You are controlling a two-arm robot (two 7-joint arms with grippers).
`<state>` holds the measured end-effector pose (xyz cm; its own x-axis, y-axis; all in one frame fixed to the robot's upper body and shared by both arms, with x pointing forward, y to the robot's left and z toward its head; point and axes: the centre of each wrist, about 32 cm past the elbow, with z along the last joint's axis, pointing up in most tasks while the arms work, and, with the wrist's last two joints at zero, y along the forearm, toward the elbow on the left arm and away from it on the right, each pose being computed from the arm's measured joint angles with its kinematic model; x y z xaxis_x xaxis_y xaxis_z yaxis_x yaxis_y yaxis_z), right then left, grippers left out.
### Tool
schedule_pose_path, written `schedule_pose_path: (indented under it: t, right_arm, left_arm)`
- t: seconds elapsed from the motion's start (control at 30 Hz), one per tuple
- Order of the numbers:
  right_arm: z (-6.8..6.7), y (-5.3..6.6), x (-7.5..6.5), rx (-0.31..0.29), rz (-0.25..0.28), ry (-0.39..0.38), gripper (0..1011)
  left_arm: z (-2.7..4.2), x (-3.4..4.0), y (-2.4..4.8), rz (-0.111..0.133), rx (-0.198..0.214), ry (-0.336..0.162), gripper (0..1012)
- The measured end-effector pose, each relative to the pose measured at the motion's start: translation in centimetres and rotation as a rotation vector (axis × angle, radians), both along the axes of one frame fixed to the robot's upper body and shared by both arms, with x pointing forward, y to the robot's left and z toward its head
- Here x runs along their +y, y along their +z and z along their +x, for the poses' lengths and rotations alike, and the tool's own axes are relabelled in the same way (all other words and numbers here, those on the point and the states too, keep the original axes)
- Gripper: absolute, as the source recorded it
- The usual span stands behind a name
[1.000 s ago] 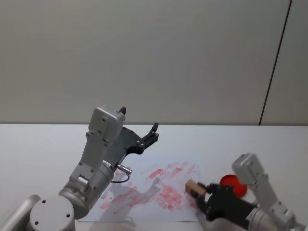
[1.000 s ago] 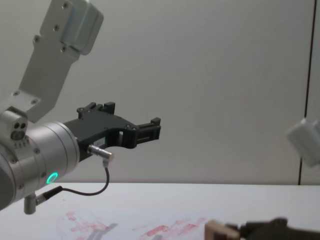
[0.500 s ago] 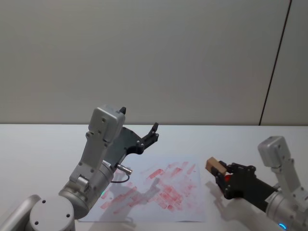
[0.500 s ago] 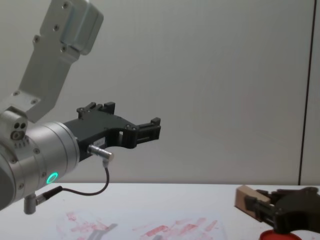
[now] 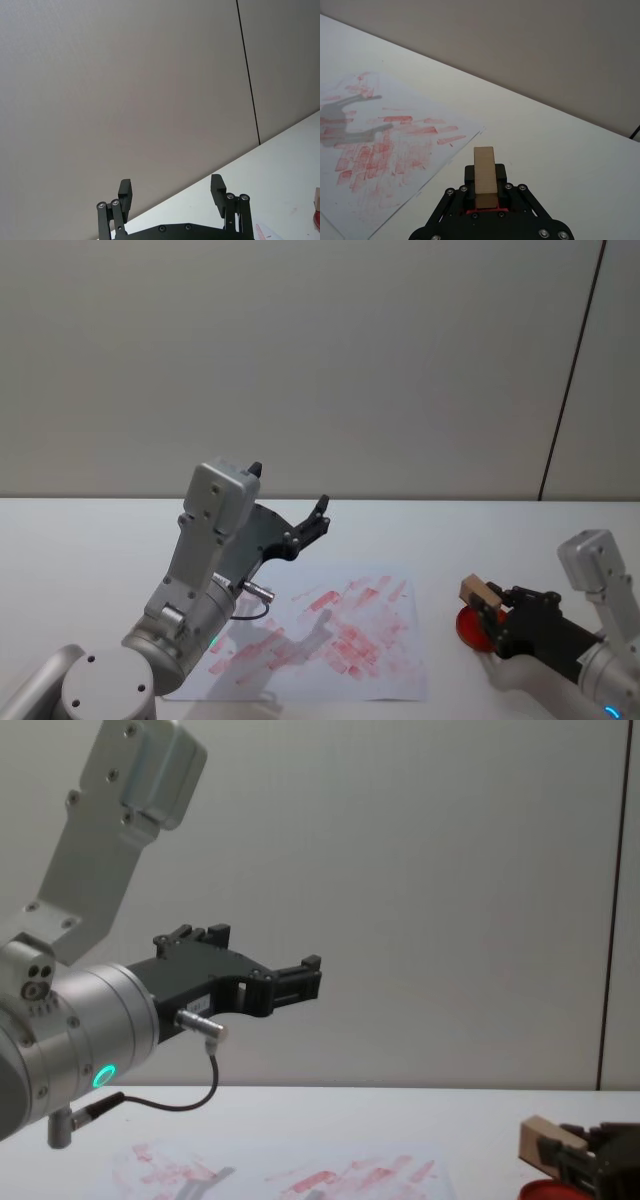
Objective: Use the one hand to pick up the stamp and affix it onto the A4 paper.
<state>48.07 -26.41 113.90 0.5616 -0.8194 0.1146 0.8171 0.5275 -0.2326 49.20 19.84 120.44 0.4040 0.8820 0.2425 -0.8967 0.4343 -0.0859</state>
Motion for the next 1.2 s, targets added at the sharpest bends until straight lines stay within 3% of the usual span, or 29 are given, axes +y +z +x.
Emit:
schedule_pose_path:
  t: [0.47, 0.57, 0.93, 1.2]
  right_arm:
    - [0.4, -0.9, -0.9, 0.042, -0.027, -0.018, 217]
    - [0.4, -1.0, -1.0, 0.049, -0.030, -0.020, 260]
    - [0.5, -0.9, -1.2, 0.052, -0.007, -0.025, 624]
    - [0.4, 0.2, -1.1, 0.000, 0.046, -0.030, 867]
  left_arm:
    - [0.00, 0.00, 0.00, 0.000, 0.000, 0.000, 1002]
    - [0.00, 0.00, 0.00, 0.000, 0.000, 0.000, 1003]
    - [0.00, 0.00, 0.00, 0.000, 0.000, 0.000, 1003]
    - [0.00, 0.00, 0.00, 0.000, 0.000, 0.000, 1002]
